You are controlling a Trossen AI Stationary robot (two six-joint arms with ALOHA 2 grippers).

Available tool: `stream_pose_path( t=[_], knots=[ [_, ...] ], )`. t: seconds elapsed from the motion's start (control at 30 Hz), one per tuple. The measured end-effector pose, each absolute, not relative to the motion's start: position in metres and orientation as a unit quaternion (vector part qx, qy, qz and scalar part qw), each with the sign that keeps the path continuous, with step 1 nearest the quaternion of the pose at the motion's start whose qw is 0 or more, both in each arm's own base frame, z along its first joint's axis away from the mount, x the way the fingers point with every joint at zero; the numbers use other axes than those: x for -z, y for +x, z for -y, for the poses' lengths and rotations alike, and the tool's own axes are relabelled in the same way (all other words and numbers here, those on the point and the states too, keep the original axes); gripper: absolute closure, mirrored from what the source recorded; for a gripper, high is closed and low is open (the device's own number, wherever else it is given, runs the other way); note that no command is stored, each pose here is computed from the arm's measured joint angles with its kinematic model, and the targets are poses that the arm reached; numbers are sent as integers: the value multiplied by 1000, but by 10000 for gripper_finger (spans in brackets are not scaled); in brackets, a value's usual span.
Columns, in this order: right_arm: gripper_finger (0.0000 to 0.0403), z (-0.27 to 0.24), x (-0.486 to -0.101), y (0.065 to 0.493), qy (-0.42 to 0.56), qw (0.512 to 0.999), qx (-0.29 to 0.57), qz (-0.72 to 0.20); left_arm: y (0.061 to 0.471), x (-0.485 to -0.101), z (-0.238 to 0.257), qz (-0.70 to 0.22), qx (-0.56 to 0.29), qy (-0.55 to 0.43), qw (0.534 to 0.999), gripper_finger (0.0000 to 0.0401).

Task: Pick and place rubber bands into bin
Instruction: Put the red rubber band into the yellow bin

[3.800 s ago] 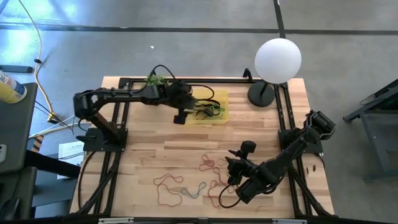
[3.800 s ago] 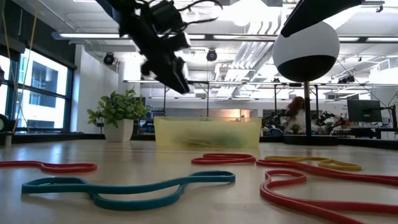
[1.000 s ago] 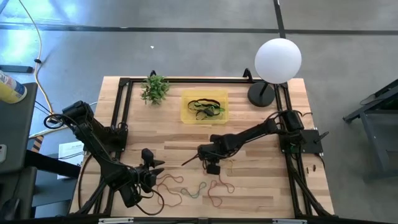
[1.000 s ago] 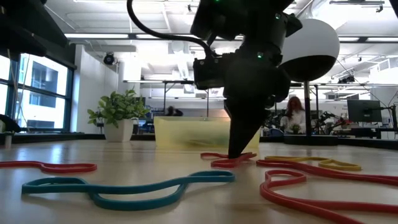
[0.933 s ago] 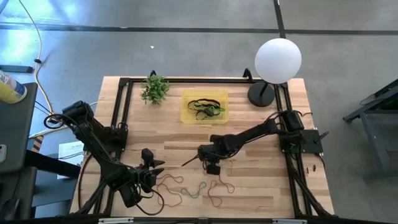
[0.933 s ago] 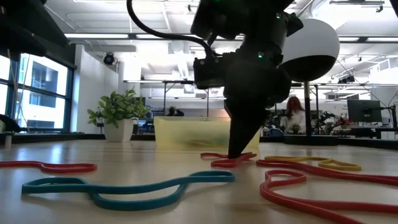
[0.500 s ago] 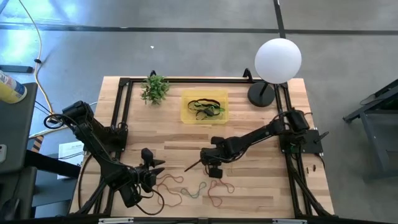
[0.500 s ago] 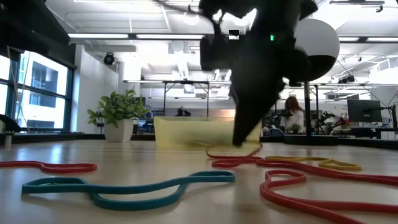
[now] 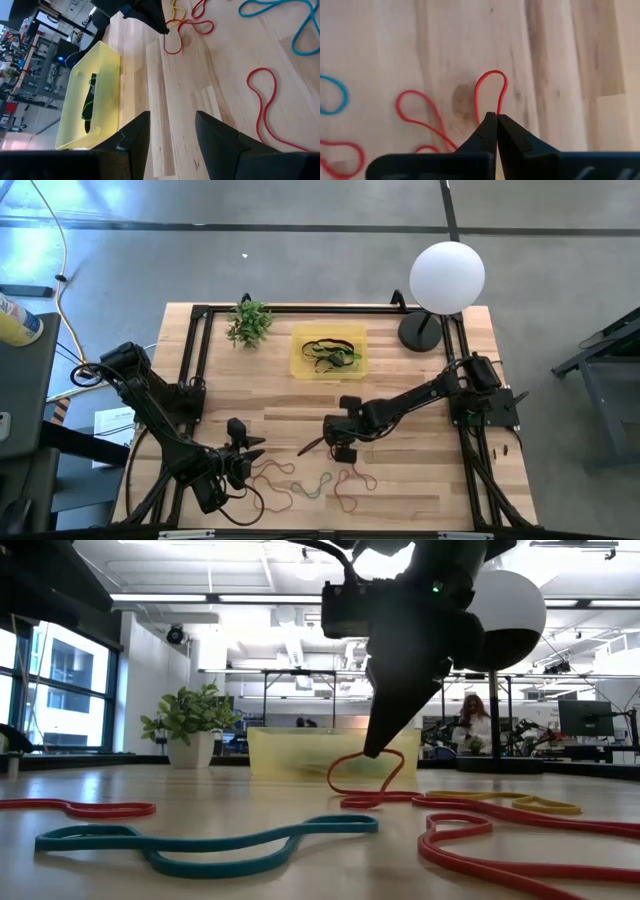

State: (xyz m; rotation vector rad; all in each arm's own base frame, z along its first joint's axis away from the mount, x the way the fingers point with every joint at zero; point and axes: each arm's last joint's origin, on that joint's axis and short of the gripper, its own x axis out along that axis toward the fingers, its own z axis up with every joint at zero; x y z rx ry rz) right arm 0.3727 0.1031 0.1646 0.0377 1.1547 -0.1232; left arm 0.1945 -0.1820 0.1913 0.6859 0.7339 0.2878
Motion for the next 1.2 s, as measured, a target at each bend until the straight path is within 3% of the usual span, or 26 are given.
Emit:
stream_pose_path(
  t=[0.27,0.8,1.2],
  knots=[
    [403,-103,-177,368,0,843,81,-532,194,-191,182,-349,-139,329,866,256],
    [402,-96,-247,345,-63,890,136,-430,195,-192,182,-346,-140,328,868,256],
    [402,-39,-291,339,-147,889,224,-372,196,-193,182,-334,-150,329,871,256]
  ],
)
